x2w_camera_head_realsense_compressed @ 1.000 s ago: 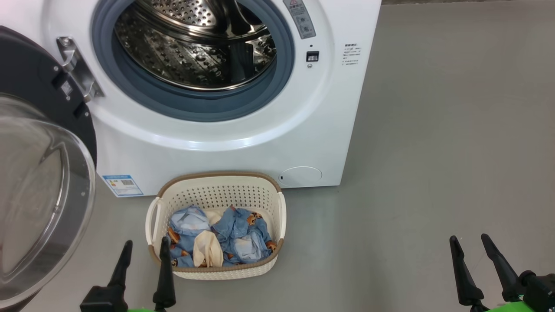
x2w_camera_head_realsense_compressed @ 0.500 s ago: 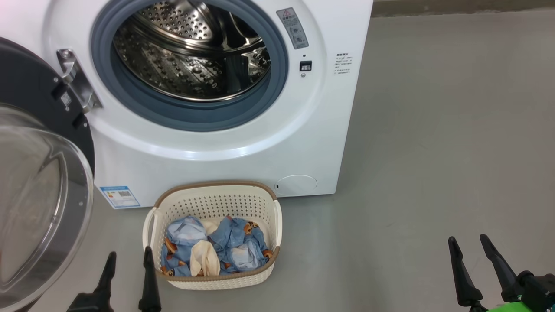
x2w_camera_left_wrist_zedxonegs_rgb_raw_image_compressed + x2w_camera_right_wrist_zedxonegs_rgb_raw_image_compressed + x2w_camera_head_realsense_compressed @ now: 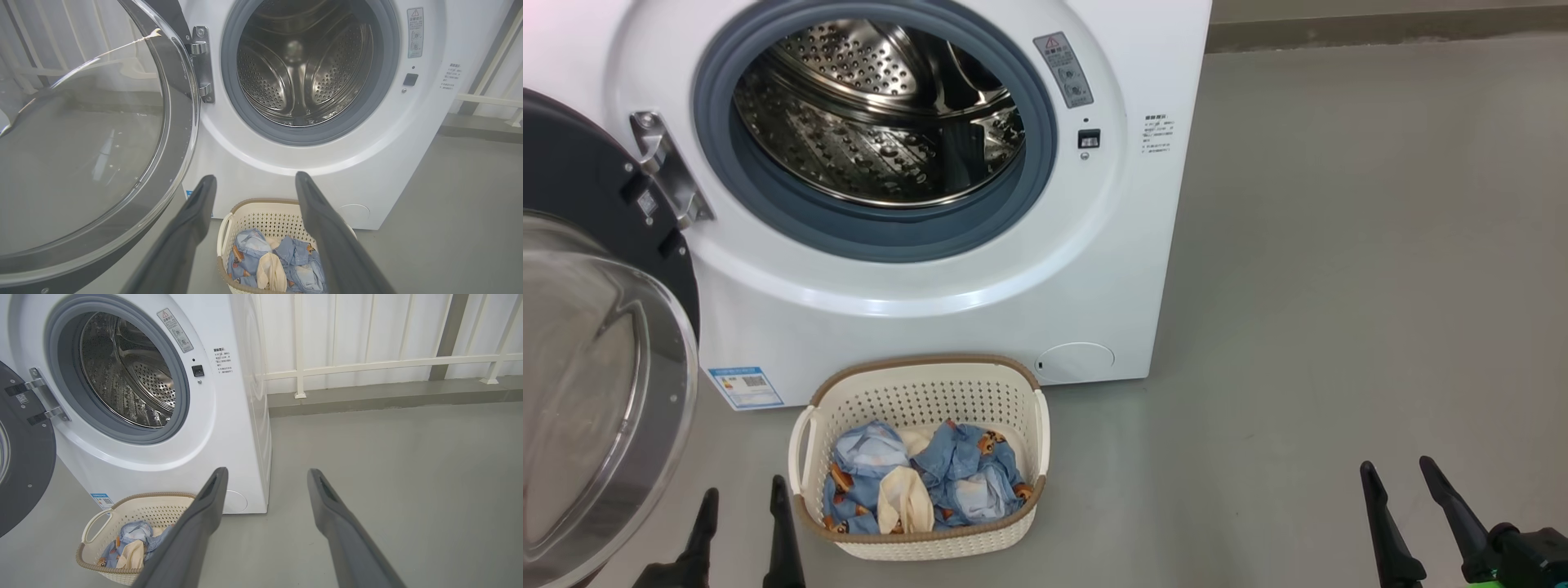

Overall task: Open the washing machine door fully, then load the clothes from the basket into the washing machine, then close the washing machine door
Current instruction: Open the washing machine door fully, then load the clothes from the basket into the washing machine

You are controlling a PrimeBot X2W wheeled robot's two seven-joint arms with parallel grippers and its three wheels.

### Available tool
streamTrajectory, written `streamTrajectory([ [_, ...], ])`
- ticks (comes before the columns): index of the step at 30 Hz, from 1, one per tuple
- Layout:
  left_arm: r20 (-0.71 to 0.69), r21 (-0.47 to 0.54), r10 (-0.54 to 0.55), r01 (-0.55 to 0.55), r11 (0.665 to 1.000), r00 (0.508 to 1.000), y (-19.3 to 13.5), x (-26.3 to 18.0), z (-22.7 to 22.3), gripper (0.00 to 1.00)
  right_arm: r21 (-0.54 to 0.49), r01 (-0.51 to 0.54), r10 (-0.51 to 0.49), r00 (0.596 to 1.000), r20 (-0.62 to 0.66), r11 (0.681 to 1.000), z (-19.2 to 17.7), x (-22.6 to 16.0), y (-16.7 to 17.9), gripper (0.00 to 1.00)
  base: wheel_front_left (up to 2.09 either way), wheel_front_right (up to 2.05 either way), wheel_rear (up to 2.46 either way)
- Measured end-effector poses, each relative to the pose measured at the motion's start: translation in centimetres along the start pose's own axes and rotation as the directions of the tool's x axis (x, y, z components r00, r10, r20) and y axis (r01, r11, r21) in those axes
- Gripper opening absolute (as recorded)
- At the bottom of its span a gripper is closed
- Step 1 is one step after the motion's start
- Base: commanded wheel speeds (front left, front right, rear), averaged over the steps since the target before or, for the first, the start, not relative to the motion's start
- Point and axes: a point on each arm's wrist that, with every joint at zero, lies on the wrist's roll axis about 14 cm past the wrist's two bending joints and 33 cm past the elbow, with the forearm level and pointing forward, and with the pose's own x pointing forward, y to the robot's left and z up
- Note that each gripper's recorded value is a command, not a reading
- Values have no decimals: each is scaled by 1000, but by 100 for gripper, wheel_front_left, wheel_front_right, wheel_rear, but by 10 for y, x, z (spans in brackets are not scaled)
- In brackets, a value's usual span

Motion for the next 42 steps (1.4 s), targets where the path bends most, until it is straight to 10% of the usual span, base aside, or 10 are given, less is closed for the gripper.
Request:
streamTrajectory([
  [42, -38, 11, -3, 4, 1000, 999, 0, -2, -12, 100, 5, -16, 16, 1000, -19, 1000, -6, 2, 6, 100, 20, -20, 0],
])
